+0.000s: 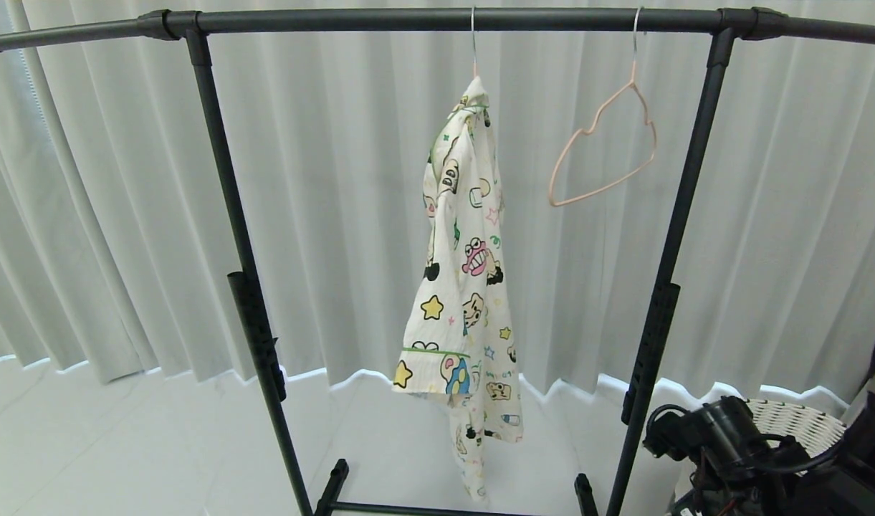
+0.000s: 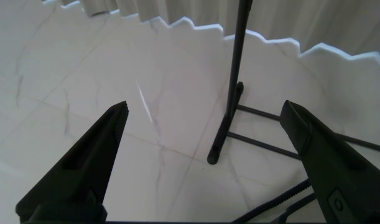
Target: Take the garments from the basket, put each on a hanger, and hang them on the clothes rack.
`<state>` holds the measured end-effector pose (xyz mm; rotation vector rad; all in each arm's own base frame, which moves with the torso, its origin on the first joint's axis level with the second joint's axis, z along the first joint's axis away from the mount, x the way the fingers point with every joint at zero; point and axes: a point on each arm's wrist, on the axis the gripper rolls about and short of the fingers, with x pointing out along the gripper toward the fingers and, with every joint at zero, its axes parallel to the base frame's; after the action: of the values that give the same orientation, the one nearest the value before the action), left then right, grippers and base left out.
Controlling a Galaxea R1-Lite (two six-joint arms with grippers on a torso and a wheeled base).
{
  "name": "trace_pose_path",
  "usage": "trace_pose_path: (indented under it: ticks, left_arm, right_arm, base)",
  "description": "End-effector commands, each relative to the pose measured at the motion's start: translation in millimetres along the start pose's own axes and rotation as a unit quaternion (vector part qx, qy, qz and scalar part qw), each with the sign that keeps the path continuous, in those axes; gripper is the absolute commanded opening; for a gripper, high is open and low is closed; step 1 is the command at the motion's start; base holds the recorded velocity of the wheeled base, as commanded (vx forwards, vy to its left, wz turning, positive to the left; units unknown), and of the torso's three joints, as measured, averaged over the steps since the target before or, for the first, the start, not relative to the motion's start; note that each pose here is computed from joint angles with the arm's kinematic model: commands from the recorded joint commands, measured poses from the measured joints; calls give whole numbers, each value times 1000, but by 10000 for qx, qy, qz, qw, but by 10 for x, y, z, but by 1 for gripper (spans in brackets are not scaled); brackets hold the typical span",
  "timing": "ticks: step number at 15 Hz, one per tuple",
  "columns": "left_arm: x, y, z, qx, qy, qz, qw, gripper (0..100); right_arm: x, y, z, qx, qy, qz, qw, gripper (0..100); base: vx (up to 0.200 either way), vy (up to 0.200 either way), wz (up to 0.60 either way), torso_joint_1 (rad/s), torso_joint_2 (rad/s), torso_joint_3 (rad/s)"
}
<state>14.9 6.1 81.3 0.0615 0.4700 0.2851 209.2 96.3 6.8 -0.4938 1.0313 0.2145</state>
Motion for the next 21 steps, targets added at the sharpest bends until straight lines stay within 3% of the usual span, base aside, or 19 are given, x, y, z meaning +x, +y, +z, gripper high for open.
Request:
trace_pose_path:
  ticks: [1, 7, 12, 16, 21]
  left_arm:
    - [1, 0, 1, 2, 6, 1, 10000, 100]
    - [1, 0, 1, 2, 6, 1, 10000, 100]
    - [1, 0, 1, 2, 6, 1, 10000, 100]
    - [0, 0, 0, -11, -1, 8, 10000, 100]
    - [1, 0, 1, -9, 7, 7, 10000, 100]
  right_arm:
    - [148, 56, -28, -95, 277, -1, 9996, 100]
    - [180, 70, 23, -199, 308, -709, 9968, 100]
    - [17, 148, 20, -653, 606, -689, 9936, 100]
    - [104, 208, 57, -869, 910, -940, 9876, 100]
    - [155, 310, 27, -1065, 999, -904, 9851, 100]
  base:
    - [0, 0, 0, 0, 0, 0]
    - [0, 0, 0, 0, 0, 0]
    - [0, 0, 0, 0, 0, 0]
    - [0, 0, 0, 0, 0, 0]
    - [0, 0, 0, 0, 0, 0]
